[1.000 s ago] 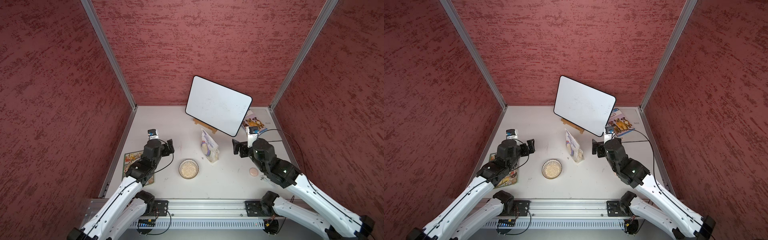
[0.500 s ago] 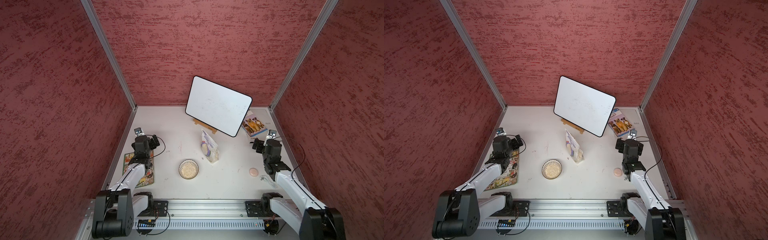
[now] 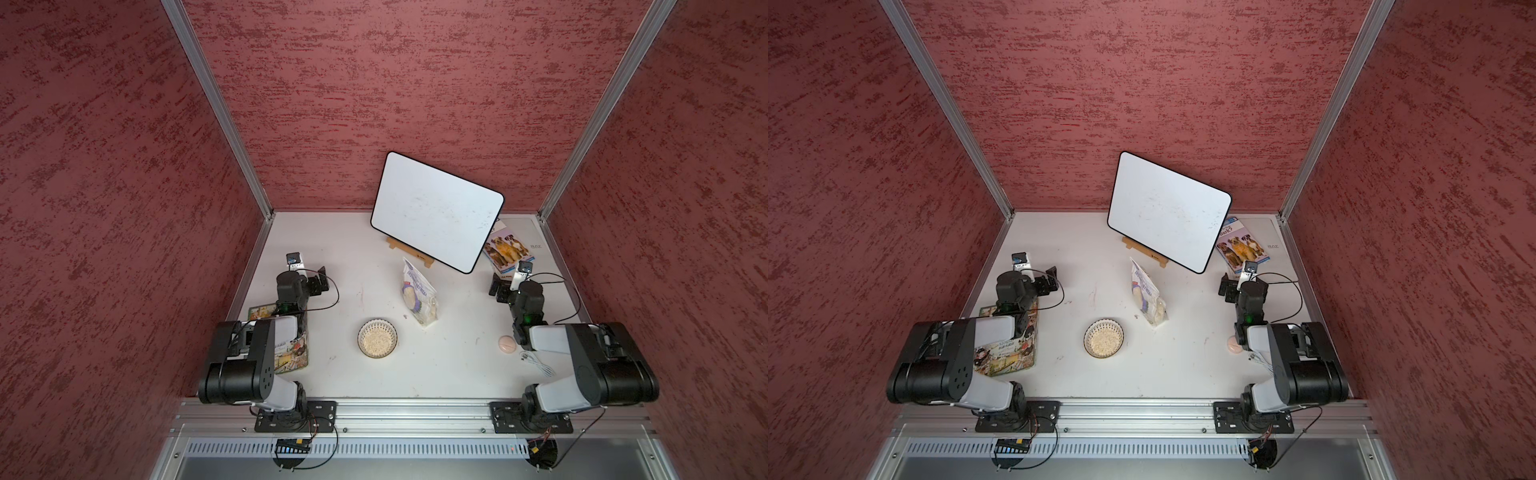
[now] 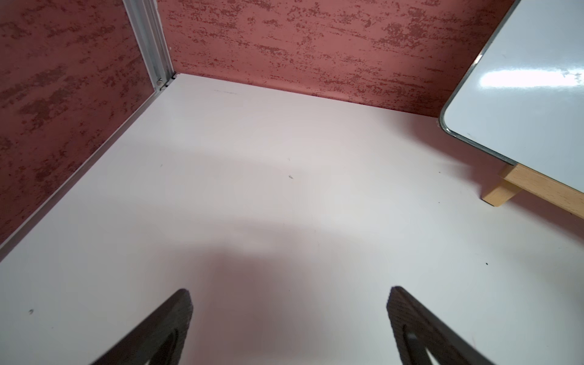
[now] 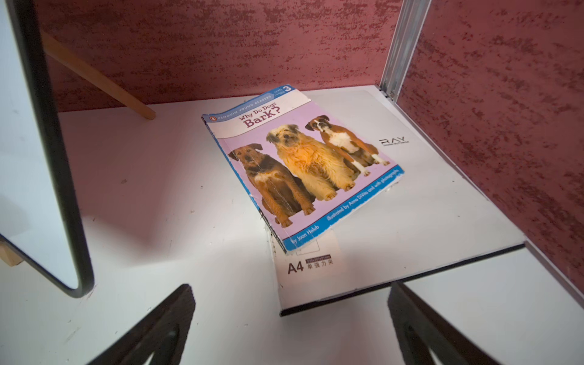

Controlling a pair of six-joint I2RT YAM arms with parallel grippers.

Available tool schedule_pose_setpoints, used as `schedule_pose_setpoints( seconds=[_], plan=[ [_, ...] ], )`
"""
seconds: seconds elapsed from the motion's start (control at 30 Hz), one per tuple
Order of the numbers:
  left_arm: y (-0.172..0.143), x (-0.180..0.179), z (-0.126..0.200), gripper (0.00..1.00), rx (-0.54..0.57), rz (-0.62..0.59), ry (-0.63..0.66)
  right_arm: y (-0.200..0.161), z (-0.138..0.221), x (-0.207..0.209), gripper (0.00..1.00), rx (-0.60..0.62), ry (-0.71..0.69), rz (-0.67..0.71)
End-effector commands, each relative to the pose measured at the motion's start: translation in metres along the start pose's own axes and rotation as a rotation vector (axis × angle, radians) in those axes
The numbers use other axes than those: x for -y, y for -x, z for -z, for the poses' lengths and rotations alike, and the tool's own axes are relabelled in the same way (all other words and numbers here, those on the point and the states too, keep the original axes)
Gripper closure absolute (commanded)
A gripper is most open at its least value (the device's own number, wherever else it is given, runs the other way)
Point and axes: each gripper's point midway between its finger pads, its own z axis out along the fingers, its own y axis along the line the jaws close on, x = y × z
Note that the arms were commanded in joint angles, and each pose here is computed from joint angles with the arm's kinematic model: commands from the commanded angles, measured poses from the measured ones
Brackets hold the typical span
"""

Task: Pour the oats into the breakfast bowl
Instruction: Reset both arms

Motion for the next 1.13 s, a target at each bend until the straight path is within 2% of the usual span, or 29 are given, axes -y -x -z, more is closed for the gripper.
schedule_pose_setpoints(
  seconds=[0.0, 0.13, 0.3, 1.1],
  plan=[
    [0.018, 0.004, 0.009, 0.0, 0.131, -0.015, -0.028, 0.032, 0.001, -0.012, 0.01, 0.138, 0.075, 0.011],
    [0.018, 0.001, 0.004, 0.0, 0.115, -0.013, 0.014, 0.031, -0.011, -0.022, 0.01, 0.066, 0.113, 0.037],
    [0.018, 0.001, 0.002, 0.0, 0.113, -0.035, 0.065, 0.03, -0.012, -0.022, 0.01, 0.064, 0.116, 0.039],
    [0.018, 0.003, 0.002, 0.0, 0.116, -0.045, 0.068, 0.03, -0.013, -0.029, 0.01, 0.05, 0.152, 0.056]
  ],
)
